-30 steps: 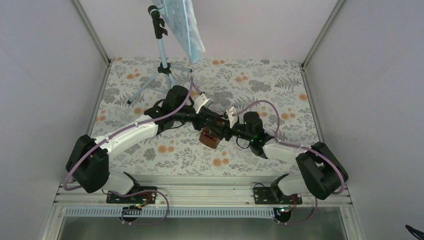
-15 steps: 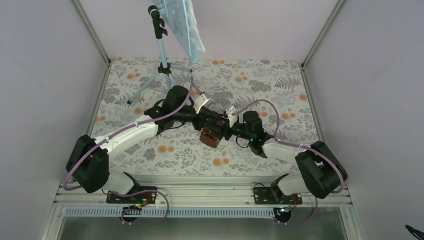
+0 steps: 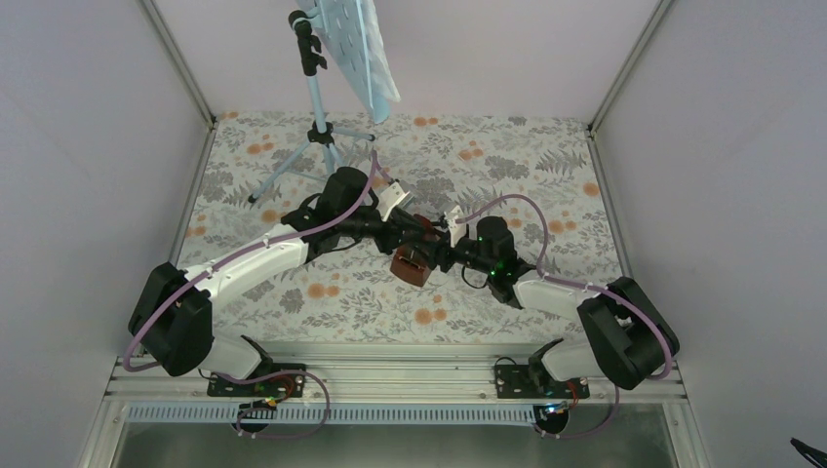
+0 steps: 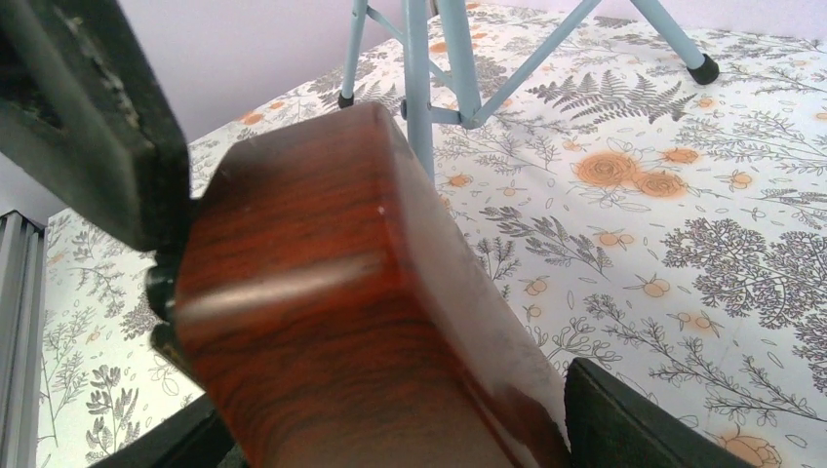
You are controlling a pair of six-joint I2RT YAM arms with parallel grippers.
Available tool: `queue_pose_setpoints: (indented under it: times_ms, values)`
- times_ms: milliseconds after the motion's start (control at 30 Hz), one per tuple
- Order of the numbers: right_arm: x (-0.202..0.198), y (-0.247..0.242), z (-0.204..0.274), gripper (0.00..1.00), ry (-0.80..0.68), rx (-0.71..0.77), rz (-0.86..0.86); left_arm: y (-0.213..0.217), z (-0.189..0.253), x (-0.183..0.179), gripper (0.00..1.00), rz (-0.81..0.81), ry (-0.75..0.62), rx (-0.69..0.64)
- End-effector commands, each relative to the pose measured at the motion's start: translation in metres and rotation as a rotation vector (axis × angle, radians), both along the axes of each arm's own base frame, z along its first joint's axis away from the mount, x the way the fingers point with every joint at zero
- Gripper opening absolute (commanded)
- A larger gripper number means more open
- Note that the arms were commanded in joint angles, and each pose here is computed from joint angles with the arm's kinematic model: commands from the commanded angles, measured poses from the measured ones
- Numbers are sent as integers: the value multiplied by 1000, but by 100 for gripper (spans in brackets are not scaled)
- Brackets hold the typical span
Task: Pack up the instrument practice props
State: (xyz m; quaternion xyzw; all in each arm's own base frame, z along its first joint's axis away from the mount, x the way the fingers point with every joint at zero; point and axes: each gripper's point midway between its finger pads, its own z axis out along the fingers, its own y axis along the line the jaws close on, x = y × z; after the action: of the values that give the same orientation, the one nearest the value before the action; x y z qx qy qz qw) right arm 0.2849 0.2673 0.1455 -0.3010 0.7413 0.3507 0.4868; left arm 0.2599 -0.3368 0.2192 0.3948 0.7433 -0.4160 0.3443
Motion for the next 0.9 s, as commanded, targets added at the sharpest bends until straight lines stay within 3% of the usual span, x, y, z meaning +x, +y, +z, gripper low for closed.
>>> queue_pose_setpoints:
  times_ms: [0, 600, 867]
  values:
    - [3, -8, 0, 69, 3, 14, -40, 0, 8, 0, 25, 0, -28, -2]
    - [17, -10, -8, 63, 72, -4, -84, -4, 6, -6, 24, -37, -12, -14]
    - [17, -9, -8, 67, 70, -11, -71, -4, 6, -5, 24, -28, -15, -9]
